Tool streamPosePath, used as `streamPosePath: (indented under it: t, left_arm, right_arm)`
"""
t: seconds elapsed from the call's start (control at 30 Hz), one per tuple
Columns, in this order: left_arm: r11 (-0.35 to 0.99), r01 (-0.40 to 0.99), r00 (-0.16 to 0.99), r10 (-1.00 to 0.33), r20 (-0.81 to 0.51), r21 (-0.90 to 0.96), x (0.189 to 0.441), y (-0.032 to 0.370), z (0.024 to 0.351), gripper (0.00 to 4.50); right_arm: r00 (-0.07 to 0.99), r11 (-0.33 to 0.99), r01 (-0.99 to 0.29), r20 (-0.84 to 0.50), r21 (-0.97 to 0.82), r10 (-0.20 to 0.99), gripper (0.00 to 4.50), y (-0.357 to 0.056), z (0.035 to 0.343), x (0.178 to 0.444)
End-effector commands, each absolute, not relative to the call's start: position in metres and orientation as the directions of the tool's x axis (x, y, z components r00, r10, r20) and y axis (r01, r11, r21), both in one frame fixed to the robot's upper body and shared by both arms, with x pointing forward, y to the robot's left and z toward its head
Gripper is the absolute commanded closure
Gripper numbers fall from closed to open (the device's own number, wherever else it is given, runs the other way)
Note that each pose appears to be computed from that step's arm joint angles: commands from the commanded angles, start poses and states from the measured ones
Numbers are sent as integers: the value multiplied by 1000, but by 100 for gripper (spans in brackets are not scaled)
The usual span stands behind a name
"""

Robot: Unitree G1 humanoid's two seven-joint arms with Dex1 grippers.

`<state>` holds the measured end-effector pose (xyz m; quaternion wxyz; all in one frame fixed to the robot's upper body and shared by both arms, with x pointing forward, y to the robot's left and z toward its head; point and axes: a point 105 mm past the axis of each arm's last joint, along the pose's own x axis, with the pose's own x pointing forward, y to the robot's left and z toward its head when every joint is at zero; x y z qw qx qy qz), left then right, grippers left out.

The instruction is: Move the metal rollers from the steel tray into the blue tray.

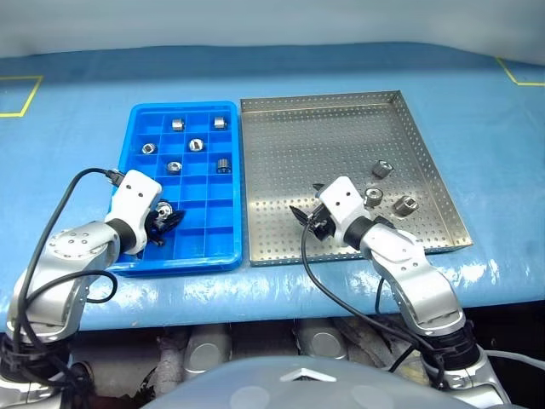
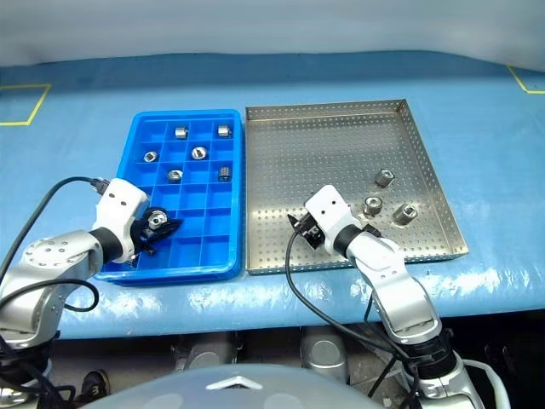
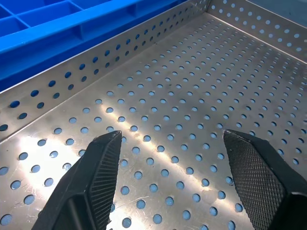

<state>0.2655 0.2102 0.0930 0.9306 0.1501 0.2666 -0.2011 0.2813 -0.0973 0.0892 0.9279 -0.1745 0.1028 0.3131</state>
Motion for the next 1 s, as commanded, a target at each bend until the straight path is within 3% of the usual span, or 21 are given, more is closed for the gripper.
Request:
streamPosePath:
  t: [0.03,0.13,0.17,0.37,0.47,0.67,0.9,1.0]
  left_arm:
    - [870,453,808,-309,-501,194,273,208,103,109]
    - [889,410,843,-285,-456,203,284,207,109,10]
    - [896,404,858,-303,-415,182,288,202,115,4]
    - [793,609,787,-604,-128,5,289,136,157,4]
    - [749,663,740,-657,-145,-10,288,112,145,4]
    - [674,732,660,-737,-145,-94,282,70,127,4]
    - [613,783,598,-788,-145,-103,279,44,120,4]
    - [623,776,607,-780,-154,-101,281,48,118,4]
  right_arm:
    - [809,755,-587,-252,-293,531,94,-101,102,285]
    - [813,757,-582,-248,-298,527,94,-101,103,286]
    - [818,761,-575,-244,-301,522,94,-102,103,287]
    - [918,860,-392,-202,-326,342,94,-133,109,307]
    - [944,895,-315,-204,-316,260,94,-150,106,315]
    - [987,926,-47,-161,-373,-15,94,-209,110,327]
    - [975,933,-14,-210,-359,-67,94,-224,97,344]
    - [982,958,-32,-186,-286,-23,94,-213,99,345]
